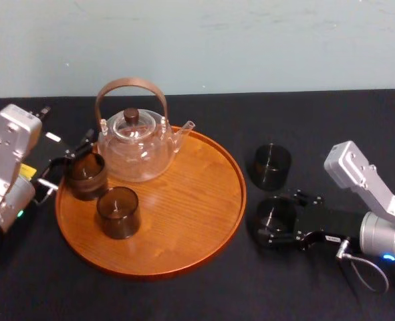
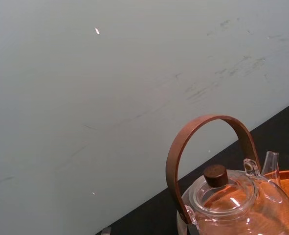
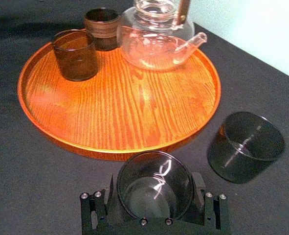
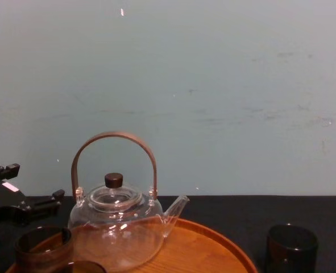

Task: Pick up the glass from the table and place it on the tray.

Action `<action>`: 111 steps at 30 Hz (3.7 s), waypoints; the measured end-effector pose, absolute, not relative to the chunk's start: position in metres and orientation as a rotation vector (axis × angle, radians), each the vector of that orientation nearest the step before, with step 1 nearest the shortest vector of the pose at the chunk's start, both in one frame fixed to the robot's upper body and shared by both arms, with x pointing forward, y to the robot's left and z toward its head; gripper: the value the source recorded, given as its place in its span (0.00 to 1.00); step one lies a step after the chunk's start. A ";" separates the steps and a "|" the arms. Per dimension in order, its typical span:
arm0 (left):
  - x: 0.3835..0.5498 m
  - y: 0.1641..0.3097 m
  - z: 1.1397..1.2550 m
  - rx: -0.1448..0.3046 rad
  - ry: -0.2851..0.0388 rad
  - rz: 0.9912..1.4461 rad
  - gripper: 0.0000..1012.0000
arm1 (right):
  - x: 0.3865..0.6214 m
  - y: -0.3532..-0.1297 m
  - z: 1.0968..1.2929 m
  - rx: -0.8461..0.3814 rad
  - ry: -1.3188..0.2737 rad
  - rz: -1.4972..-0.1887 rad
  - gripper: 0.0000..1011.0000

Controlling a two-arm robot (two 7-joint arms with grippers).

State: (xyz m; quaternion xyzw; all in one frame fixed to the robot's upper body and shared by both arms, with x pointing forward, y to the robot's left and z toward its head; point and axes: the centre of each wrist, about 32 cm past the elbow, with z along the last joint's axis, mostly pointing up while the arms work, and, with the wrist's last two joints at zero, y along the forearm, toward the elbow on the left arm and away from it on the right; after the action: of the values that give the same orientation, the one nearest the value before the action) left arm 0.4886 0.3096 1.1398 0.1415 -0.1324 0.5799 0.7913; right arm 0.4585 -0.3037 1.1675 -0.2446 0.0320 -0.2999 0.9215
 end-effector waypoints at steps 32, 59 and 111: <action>0.489 0.310 1.140 0.304 -0.285 1.248 0.99 | 0.458 -0.305 1.168 -0.501 0.066 -0.620 0.89; 0.489 0.310 1.140 0.305 -0.285 1.248 0.99 | 0.482 -0.294 1.210 -0.383 -0.082 -0.591 0.90; 0.489 0.310 1.140 0.304 -0.285 1.248 0.99 | 0.514 -0.216 1.149 -0.390 -0.033 -0.464 0.89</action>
State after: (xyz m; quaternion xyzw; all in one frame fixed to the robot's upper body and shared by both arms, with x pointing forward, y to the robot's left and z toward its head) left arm 0.4886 0.3097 1.1398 0.1415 -0.1324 0.5799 0.7913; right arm 0.5145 -0.2163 1.1488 -0.1919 -0.0161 -0.2283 0.9544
